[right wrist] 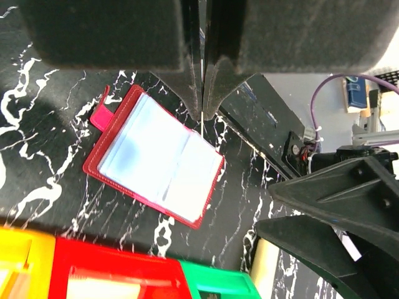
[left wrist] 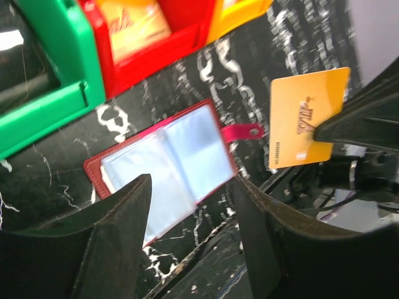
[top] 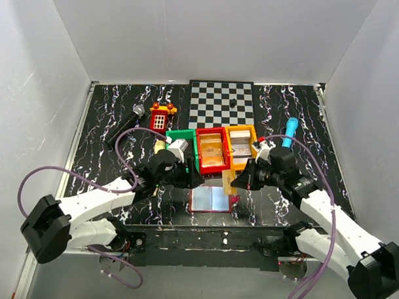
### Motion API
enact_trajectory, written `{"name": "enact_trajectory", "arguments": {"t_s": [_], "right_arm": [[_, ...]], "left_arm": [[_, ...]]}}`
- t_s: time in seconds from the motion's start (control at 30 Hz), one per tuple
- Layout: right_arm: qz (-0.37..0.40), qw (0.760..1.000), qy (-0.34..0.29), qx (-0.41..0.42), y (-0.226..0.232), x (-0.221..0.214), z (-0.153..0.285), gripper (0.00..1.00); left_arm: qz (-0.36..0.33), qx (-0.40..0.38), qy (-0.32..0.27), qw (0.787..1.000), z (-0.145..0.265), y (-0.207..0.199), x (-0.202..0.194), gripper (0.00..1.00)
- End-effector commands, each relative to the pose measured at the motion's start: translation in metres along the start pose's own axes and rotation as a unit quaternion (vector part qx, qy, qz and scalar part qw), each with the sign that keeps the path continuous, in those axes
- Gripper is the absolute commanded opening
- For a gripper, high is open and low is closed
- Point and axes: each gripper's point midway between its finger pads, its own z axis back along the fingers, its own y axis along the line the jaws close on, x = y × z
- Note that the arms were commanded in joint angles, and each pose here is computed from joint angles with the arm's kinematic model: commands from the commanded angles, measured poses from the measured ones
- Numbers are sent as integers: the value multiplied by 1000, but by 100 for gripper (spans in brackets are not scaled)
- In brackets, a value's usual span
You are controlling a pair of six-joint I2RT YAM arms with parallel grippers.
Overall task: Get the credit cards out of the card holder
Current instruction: Remove the credit card from the card holder, then place the credit card in the storage box.
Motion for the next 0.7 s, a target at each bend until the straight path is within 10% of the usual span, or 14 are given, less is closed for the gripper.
{"name": "enact_trajectory", "arguments": {"t_s": [0.0, 0.2, 0.43, 0.67], "right_arm": [[75, 997, 7, -20, 14, 14, 22, 1], [197, 978, 49, 56, 55, -8, 35, 1], [252, 929, 141, 231, 120, -50, 62, 1], [271, 912, 188, 242, 137, -62, 65, 1]], "left_arm": [[-33, -20, -74, 997, 26, -19, 39, 58], [-88, -52, -145, 984, 57, -29, 58, 69], [-213, -337, -103, 911, 116, -120, 23, 74], [-232, -427, -7, 874, 123, -138, -6, 68]]}}
